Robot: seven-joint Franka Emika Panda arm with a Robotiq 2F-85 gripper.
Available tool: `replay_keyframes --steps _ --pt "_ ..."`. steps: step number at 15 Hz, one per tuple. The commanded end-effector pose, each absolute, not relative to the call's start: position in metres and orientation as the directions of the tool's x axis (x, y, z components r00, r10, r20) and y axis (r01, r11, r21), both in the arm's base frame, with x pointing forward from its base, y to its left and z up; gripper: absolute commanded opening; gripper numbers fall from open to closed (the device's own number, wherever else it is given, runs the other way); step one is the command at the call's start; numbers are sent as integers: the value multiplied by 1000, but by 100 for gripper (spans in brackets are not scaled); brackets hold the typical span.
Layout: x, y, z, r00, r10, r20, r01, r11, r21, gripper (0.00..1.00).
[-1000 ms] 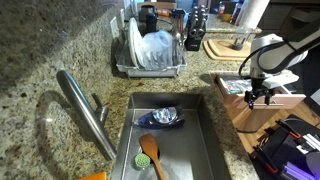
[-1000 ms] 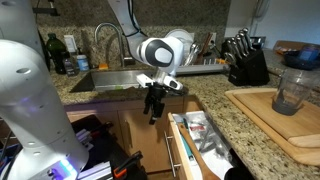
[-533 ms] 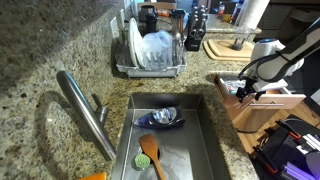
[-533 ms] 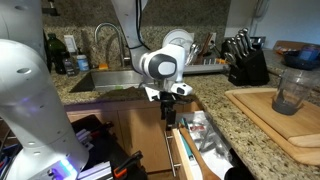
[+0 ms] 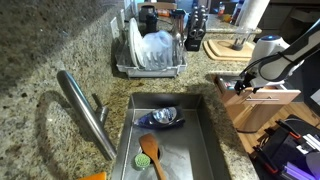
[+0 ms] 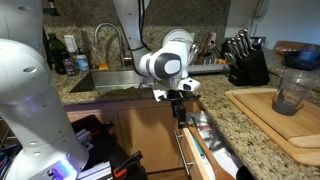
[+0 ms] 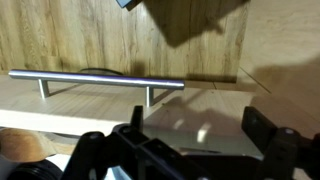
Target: Close the open drawer on the right
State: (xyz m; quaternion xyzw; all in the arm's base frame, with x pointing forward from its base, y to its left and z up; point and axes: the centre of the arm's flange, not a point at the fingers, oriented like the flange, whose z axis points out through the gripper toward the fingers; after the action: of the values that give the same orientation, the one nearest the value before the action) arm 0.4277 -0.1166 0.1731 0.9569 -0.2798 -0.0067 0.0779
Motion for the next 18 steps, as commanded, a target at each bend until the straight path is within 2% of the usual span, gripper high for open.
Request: replay_keyframes --steps 1,4,5,6,9,15,17,18 --pt "452 -157 222 802 -556 219 -592 -790 162 100" --pt "465 -181 288 726 -590 354 -656 -748 101 100" --pt "463 -179 307 753 -610 245 -639 -767 52 100" --pt "469 -186 271 745 -594 303 -646 -756 108 100" --pt "470 -184 285 744 -593 308 -644 -759 93 100" --pt "463 -159 226 881 -472 -29 -465 -876 128 100" --pt "457 -152 199 866 -501 -6 -491 -850 191 100" --pt "456 -149 223 871 -492 -5 -486 -862 144 100"
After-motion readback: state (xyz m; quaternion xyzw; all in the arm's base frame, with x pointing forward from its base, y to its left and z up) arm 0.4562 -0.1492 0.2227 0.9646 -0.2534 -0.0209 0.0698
